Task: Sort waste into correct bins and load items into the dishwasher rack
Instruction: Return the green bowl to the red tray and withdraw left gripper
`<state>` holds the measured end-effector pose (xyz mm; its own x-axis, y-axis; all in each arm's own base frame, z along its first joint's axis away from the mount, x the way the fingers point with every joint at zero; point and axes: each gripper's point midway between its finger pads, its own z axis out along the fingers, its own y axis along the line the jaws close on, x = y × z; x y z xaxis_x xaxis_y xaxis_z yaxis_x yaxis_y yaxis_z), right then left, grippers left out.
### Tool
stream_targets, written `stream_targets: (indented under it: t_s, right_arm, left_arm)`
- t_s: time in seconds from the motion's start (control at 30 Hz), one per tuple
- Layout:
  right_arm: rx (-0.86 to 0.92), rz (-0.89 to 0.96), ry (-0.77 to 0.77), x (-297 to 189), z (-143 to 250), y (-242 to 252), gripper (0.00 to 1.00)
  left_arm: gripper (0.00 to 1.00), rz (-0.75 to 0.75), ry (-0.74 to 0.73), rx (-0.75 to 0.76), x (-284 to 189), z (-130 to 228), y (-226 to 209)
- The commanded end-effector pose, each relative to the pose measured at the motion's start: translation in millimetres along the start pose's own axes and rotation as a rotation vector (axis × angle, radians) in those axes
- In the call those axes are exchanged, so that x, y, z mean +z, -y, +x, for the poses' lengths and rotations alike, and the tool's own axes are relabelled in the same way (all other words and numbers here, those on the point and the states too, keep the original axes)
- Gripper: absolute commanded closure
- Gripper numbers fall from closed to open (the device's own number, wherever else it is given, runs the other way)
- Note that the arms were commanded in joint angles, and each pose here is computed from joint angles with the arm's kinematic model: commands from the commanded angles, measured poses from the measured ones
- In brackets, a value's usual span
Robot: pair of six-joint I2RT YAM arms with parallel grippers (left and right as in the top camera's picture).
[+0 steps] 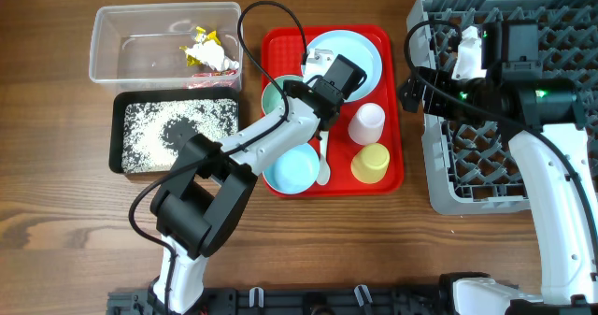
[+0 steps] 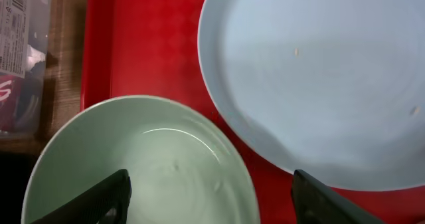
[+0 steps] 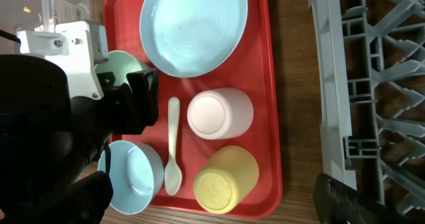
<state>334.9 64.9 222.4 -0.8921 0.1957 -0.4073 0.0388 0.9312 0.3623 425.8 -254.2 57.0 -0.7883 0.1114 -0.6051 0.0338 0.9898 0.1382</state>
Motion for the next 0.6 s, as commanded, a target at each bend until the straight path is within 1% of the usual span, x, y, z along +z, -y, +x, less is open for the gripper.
stream_targets:
  t_s: [0.0,0.07,0.1,0.2,0.23,0.27,0.3,0.37,0.4,0.43,0.47,0.5,0.57]
  right_arm:
    - [0.007,0.007,0.015,-2,-6,0,0.0]
    - [0.007,0.006,0.019,-2,-7,-1,0.0]
    - [0.004,0.004,0.023,-2,-8,-1,0.0]
    - [0.001,0.0,0.036,-2,-11,-2,0.0]
    - [-0.002,-0.002,0.043,-2,-13,-3,0.0]
    - [-0.006,-0.012,0.053,-2,-15,-5,0.0]
    - [-0.009,-0.019,0.058,-2,-17,-6,0.0]
    - [-0.033,-0.041,0.069,-1,-19,-16,0.01]
    - [-0.072,-0.059,0.076,2,-18,-30,0.01]
    - [-0.101,-0.063,0.079,4,-17,-39,0.02]
    - [-0.126,-0.057,0.079,7,-15,-47,0.03]
    - [-0.149,-0.042,0.079,9,-12,-52,0.03]
    - [-0.189,0.009,0.047,15,4,-61,0.03]
  left_arm:
    - [0.21,0.046,0.003,-0.025,-12,-9,2]
    - [0.2,0.068,0.025,-0.062,-35,-28,-13]
    - [0.18,0.076,0.054,-0.096,-57,-44,-29]
    - [0.11,0.087,0.122,-0.169,-114,-73,-72]
    - [0.04,0.085,0.149,-0.201,-138,-80,-93]
    - [0.0,0.077,0.187,-0.248,-171,-87,-125]
    - [0.0,0.072,0.203,-0.271,-184,-89,-140]
    - [0.0,0.066,0.22,-0.319,-207,-87,-170]
    - [0.0,0.06,0.211,-0.345,-216,-83,-187]
    - [0.0,0.059,0.182,-0.376,-219,-75,-204]
    - [0.0,0.065,0.147,-0.394,-217,-68,-212]
    - [0.0,0.078,0.098,-0.413,-213,-59,-219]
    - [0.0,0.116,-0.085,-0.488,-196,-27,-235]
